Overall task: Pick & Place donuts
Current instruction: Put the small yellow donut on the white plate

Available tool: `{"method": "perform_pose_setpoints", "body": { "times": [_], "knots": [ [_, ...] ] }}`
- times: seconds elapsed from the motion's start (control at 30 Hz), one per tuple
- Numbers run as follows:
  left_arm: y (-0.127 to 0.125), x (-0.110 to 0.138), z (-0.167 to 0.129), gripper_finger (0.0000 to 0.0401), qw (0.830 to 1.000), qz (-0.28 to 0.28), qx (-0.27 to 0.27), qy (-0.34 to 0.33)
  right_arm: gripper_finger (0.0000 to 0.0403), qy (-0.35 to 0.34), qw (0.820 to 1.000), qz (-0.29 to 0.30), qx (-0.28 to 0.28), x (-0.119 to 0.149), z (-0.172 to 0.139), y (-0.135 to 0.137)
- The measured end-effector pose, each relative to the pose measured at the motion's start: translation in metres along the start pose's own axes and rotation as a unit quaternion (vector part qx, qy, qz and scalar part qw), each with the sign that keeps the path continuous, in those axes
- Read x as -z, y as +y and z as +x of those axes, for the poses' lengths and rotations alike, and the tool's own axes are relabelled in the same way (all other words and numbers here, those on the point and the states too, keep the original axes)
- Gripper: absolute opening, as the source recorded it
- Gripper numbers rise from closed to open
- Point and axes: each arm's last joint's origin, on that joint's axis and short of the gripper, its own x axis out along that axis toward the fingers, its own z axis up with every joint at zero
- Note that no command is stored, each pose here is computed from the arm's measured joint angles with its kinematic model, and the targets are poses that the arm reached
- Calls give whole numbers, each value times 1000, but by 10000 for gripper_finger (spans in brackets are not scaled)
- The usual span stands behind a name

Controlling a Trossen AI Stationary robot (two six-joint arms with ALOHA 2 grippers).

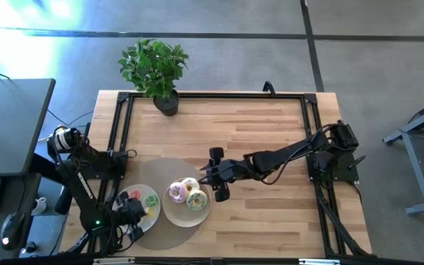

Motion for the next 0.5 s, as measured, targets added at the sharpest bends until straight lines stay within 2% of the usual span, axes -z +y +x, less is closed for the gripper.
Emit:
{"method": "perform_pose_setpoints", "body": {
  "times": [0.1,0.27,0.5],
  "knots": [
    [0,0,0,22,1000,-4,0,0,196,0,1000,-1,0,0,0,0],
    [0,0,0,77,1000,-4,-2,6,192,-11,1000,-27,3,-2,0,-1],
    [7,6,-1,140,991,-27,-58,117,188,-59,997,-45,11,-11,0,-4]
  ]
}}
